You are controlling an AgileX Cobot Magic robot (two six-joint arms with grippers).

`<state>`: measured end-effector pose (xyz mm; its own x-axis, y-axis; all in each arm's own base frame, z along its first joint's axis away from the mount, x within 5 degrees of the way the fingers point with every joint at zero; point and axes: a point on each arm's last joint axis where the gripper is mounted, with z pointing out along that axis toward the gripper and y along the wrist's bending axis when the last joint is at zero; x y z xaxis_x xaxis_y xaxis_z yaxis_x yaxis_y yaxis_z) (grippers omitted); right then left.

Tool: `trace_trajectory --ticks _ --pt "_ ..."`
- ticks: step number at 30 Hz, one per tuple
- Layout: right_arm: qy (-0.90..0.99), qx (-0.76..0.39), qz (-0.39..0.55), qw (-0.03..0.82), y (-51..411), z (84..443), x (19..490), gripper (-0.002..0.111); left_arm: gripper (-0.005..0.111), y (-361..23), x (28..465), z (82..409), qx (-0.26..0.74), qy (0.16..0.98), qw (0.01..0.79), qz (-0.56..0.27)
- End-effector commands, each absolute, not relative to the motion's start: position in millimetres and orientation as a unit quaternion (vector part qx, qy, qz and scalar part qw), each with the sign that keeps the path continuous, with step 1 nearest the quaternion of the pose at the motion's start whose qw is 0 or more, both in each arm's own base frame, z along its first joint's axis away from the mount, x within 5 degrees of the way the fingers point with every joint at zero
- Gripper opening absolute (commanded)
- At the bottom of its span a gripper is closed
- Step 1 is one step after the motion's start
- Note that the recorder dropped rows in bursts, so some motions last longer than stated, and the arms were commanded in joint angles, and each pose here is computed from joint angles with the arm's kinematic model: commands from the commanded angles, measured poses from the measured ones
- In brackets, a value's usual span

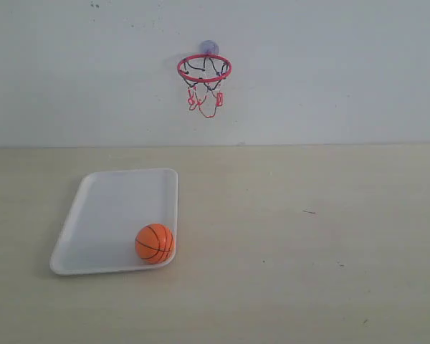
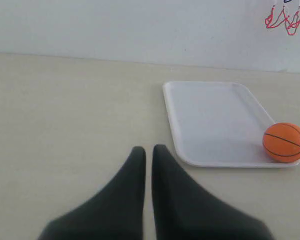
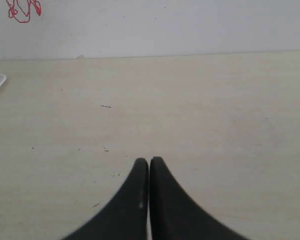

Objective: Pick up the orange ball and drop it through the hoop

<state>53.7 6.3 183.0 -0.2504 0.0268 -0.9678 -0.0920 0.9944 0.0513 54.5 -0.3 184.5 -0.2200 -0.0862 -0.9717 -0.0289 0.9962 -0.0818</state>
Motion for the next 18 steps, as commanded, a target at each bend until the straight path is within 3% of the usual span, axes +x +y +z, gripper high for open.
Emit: trace_trajectory --ticks 1,13,18 --pt "0.785 -0.022 0.048 0.618 6 184 54 0.000 0.004 0 55 187 -0.042 0.774 0.632 -0.025" --pt "0.785 -0.022 0.048 0.618 6 184 54 0.000 0.004 0 55 189 -0.042 0.765 0.642 -0.025" --pt "0.785 -0.022 0.048 0.618 6 184 54 0.000 0.004 2 56 216 -0.044 0.662 0.748 -0.019"
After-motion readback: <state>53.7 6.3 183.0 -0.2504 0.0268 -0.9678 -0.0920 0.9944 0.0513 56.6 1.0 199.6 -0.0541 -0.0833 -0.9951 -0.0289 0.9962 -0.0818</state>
